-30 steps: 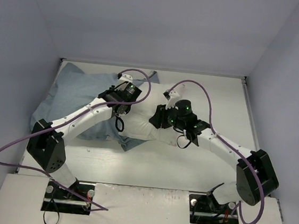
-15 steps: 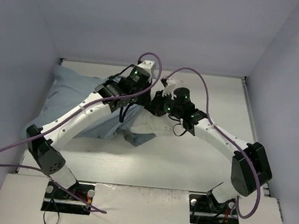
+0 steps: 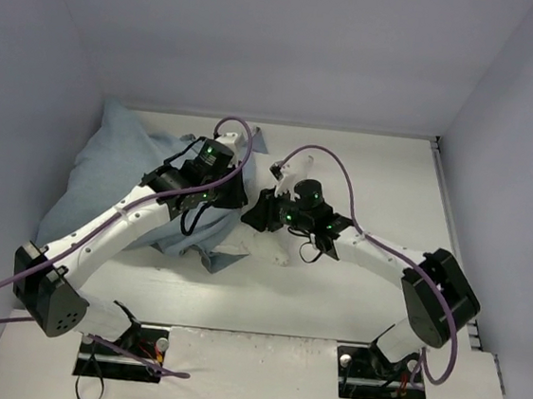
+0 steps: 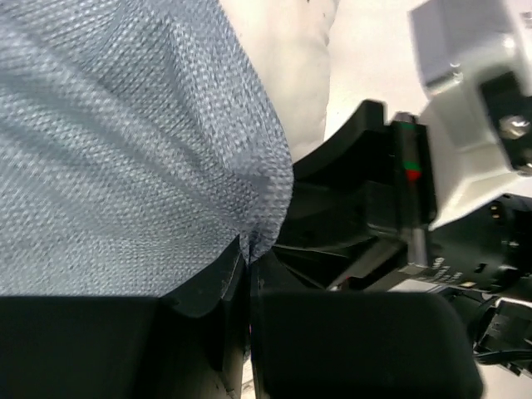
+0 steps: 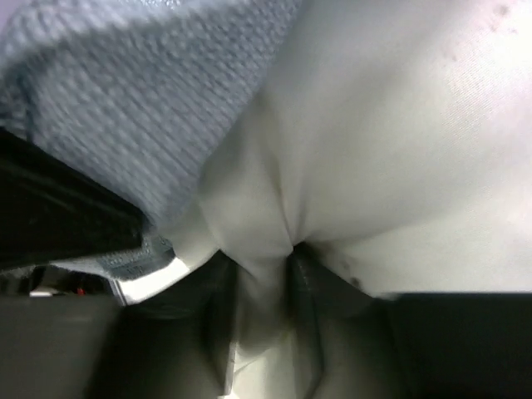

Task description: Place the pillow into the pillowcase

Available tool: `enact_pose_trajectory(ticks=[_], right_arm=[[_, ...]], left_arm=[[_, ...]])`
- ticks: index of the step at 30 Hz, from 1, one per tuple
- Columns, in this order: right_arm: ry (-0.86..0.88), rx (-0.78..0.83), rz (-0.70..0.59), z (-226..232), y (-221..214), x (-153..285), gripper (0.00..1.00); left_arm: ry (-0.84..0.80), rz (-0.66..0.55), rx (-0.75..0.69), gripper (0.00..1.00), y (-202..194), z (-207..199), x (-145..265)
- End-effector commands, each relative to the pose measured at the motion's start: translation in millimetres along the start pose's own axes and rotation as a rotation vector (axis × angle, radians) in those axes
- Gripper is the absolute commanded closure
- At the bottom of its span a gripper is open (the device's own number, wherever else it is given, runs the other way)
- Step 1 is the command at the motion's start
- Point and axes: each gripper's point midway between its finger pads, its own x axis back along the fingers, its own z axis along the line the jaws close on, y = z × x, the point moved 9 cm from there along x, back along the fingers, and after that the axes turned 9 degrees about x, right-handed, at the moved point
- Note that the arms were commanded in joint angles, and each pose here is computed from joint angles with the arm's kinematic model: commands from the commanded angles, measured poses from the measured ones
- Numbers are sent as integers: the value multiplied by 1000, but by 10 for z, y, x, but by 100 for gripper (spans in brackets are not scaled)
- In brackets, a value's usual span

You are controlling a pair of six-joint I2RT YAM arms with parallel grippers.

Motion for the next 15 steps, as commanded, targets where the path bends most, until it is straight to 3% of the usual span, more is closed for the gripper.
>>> enact_pose_trajectory(ticks=[1, 4, 5, 8, 12, 14, 15], right_arm=[[-48, 133, -105, 77, 465, 258, 67], [-182, 135, -159, -81, 651, 599, 39], [-218, 116, -159, -146, 628, 683, 22], [-343, 54, -162, -343, 532, 950, 2], [-297, -42, -79, -483, 252, 858, 0], [-180, -67, -39, -477, 119, 705, 3], [-125, -71, -87, -466, 133, 638, 6]], left_arm=[[-63, -143, 8, 100, 218, -86, 299], [-23, -133, -7, 100, 184, -7, 291], [5, -129, -10, 100, 163, 41, 273], [32, -115, -17, 100, 125, 114, 233], [30, -92, -33, 100, 114, 119, 186], [27, -77, -38, 100, 120, 104, 142], [16, -79, -42, 100, 147, 72, 144]])
